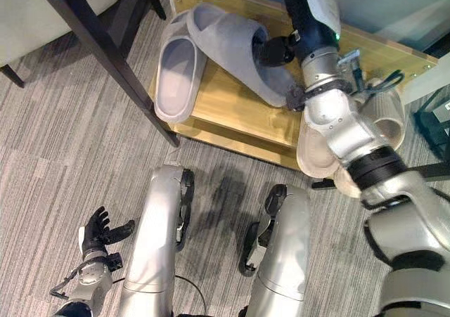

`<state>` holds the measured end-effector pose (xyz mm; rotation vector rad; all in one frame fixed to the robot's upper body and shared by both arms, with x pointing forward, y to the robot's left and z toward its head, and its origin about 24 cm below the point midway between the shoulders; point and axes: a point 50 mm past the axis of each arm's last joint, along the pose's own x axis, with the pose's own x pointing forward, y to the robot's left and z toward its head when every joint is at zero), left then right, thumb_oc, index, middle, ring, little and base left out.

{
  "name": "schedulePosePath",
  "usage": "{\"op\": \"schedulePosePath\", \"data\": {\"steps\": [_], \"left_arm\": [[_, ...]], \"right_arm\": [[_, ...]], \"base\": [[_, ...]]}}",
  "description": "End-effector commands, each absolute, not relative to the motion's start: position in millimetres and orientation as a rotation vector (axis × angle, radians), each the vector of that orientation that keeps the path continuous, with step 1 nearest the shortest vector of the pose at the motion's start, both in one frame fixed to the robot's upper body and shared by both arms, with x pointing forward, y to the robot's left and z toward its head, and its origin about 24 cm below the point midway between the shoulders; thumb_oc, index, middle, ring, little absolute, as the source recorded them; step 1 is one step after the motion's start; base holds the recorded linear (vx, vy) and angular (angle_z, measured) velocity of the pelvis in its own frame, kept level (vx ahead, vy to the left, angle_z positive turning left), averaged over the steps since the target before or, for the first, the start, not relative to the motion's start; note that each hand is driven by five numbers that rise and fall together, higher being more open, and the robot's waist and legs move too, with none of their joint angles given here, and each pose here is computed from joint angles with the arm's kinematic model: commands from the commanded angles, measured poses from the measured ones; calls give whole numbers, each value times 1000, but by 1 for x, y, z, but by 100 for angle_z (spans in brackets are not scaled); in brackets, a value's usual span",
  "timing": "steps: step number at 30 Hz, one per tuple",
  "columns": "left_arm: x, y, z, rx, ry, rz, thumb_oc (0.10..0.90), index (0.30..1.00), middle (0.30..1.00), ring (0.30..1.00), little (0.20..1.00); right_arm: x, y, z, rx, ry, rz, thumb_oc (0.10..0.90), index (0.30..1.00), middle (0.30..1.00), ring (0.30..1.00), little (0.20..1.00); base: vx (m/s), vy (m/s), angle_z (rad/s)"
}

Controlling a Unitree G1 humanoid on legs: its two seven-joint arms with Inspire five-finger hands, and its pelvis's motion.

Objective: Arrange the slippers neatly on the shoe rack.

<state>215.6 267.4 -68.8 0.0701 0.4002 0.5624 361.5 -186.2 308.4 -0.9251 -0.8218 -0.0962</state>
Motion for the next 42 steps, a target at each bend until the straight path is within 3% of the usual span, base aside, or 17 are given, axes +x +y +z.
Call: {"op": "schedulePosePath", "data": {"steps": [1, 16, 17, 22, 34, 42], "left_arm": [[208, 279, -67, 103, 384, 550, 800, 900, 900, 900, 900], [207, 274, -74, 138, 427, 508, 800, 900, 900, 900, 900], [207, 273, -73, 143, 420, 507, 800, 900, 900, 900, 900], [208, 271, -72, 152, 407, 510, 800, 900, 900, 900, 900], [210, 268, -73, 175, 410, 517, 800, 900, 900, 900, 900], [214, 266, -72, 175, 403, 519, 800, 900, 900, 900, 900]], "right_arm": [[323, -173, 383, -944, -1107, -77, 800, 900, 900, 900, 900], [309, -174, 395, -894, -1213, -147, 800, 900, 900, 900, 900], [299, -176, 388, -759, -1258, -110, 800, 900, 900, 900, 900], [286, -182, 365, -638, -1294, -105, 800, 900, 900, 900, 900], [293, -194, 326, -563, -1198, -162, 800, 900, 900, 900, 900], [286, -185, 304, -593, -1150, -33, 800, 900, 900, 900, 900]], "base": [[11, 26, -8], [1, 3, -2], [0, 0, 0], [-4, -2, -2], [0, 0, 0], [0, 0, 0]]}}
